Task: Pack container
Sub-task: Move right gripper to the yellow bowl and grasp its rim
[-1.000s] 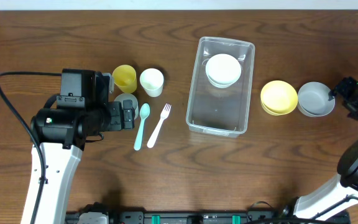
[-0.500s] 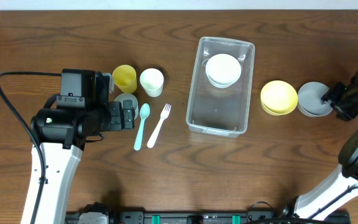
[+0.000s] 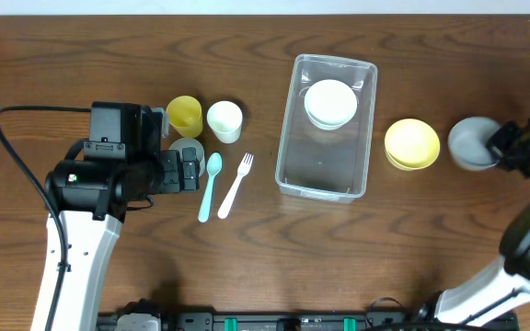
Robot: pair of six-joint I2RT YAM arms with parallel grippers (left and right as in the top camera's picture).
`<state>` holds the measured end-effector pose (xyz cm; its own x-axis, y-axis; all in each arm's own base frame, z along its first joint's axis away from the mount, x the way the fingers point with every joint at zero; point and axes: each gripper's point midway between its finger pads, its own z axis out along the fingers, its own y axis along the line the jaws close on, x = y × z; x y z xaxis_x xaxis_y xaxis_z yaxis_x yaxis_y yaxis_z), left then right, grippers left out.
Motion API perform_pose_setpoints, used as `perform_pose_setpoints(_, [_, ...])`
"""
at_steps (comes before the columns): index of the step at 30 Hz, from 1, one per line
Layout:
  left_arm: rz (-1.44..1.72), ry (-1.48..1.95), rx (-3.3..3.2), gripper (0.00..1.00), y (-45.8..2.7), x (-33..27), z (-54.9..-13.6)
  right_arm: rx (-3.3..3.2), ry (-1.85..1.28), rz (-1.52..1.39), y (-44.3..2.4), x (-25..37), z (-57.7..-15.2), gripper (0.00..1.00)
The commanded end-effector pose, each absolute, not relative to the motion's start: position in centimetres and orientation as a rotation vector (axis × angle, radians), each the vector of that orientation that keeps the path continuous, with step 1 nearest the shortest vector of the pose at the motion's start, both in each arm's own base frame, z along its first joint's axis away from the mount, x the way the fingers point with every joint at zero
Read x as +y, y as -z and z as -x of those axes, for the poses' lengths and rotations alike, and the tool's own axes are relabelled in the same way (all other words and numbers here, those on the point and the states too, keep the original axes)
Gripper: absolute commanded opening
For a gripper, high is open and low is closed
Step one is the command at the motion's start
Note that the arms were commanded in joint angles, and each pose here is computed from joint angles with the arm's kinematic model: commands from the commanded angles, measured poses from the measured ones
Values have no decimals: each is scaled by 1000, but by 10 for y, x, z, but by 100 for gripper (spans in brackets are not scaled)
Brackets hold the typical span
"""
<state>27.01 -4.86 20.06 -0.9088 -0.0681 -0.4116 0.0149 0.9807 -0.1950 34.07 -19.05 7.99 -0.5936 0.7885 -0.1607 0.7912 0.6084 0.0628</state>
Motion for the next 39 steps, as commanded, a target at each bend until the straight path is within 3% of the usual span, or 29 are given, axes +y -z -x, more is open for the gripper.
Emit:
perform_pose_setpoints(1, [39,252,2687,98,-205,-46,-273,2421,12,-1227,-171,-182,-348,1])
perform_pose_setpoints(5, [39,252,2687,98,-205,-46,-273,2316,-193,-930,-240,-113,-373,1])
perform_pose_setpoints(9, [39,252,2687,98,-205,-46,-273,2359,-286,-660,-255,-32,-390,1])
perform_pose_setpoints(16, [39,252,2687,98,-205,-46,-273,2503,-319,-445,-185,61,-442,1])
perform_pose_setpoints(21, [39,252,2687,98,-205,-46,-273,2561,-575,-361,-136,107,-477,1])
perform_pose_setpoints(28, [39,252,2687,98,-205,-46,-273,2646,-580,-403,-86,112,-488,2])
perform_pose_setpoints(34, [39,252,2687,98,-205,-46,-273,2590,-644,-189,-120,125,-492,35])
perform_pose_setpoints(39, [39,252,2687,98,-205,-46,-273,2490,-639,-201,-200,108,-485,42])
